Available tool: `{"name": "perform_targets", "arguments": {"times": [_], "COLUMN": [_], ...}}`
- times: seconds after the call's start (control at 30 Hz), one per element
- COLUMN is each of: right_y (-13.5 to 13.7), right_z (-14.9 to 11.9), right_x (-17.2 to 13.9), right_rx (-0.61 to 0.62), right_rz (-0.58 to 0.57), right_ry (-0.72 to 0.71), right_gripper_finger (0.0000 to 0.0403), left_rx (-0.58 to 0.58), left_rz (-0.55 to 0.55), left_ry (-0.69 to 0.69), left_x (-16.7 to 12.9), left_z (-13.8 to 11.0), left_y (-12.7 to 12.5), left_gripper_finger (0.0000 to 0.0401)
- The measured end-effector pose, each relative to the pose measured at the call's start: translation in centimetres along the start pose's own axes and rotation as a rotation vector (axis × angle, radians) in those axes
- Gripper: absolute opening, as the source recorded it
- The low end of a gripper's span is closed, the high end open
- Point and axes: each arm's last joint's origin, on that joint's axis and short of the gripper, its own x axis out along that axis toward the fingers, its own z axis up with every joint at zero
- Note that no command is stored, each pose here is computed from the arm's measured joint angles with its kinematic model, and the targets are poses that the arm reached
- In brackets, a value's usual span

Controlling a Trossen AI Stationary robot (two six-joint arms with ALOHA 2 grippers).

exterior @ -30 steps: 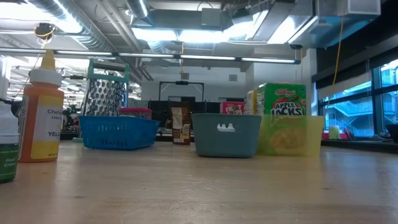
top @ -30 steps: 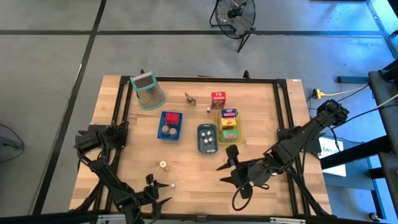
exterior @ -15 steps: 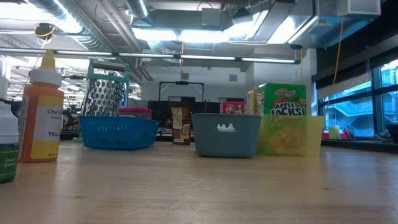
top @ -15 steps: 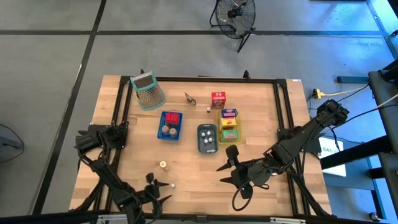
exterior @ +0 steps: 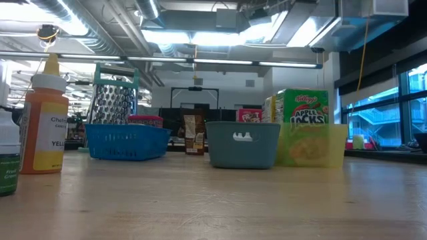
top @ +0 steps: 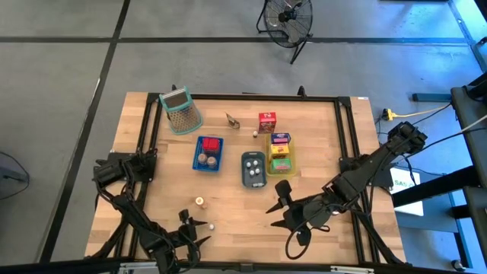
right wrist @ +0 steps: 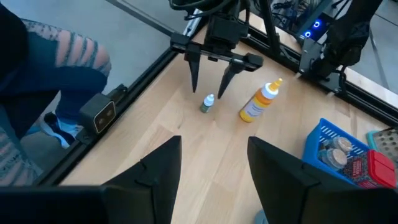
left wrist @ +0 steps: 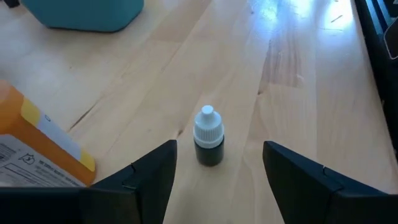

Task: Pick & Place Kitchen Items
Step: Put the small green food coloring into the green bin

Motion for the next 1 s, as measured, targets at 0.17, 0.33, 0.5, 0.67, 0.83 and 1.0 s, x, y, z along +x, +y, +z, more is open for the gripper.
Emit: {"name": "perform_targets", "arguments": {"times": [0.17, 0.33, 0.5, 0.67, 0.83, 1.0], "right_y": [0.0, -0.2, -0.2, -0.3, -0.5, -0.6], "right_z": [0.0, 0.0, 0.0, 0.0, -0.1, -0.1], "right_x": [0.0, 0.1, 0.1, 0.2, 0.4, 0.4], "right_rx": [0.001, 0.008, 0.008, 0.009, 0.013, 0.023], "right_rz": [-0.001, -0.006, -0.006, -0.009, -0.015, -0.017], "right_ry": [-0.004, -0.002, -0.002, 0.001, 0.005, 0.006], "right_gripper_finger": [0.0185, 0.0185, 0.0185, 0.0185, 0.0185, 0.0185], "left_rx": [0.021, 0.010, 0.010, 0.024, 0.031, 0.025], "left_rz": [0.013, 0.015, 0.014, 0.021, 0.028, 0.042], "left_ry": [0.001, 0.017, 0.018, 0.013, 0.006, 0.003], "left_x": [0.5, 0.8, 0.8, 1.0, 1.1, 1.6], "left_z": [0.1, -0.2, -0.2, -0.1, 0.0, -0.8], "left_y": [0.1, 0.1, 0.1, 0.2, 0.2, 0.2], "left_gripper_finger": [0.0233, 0.0235, 0.0232, 0.0232, 0.0234, 0.0235]}}
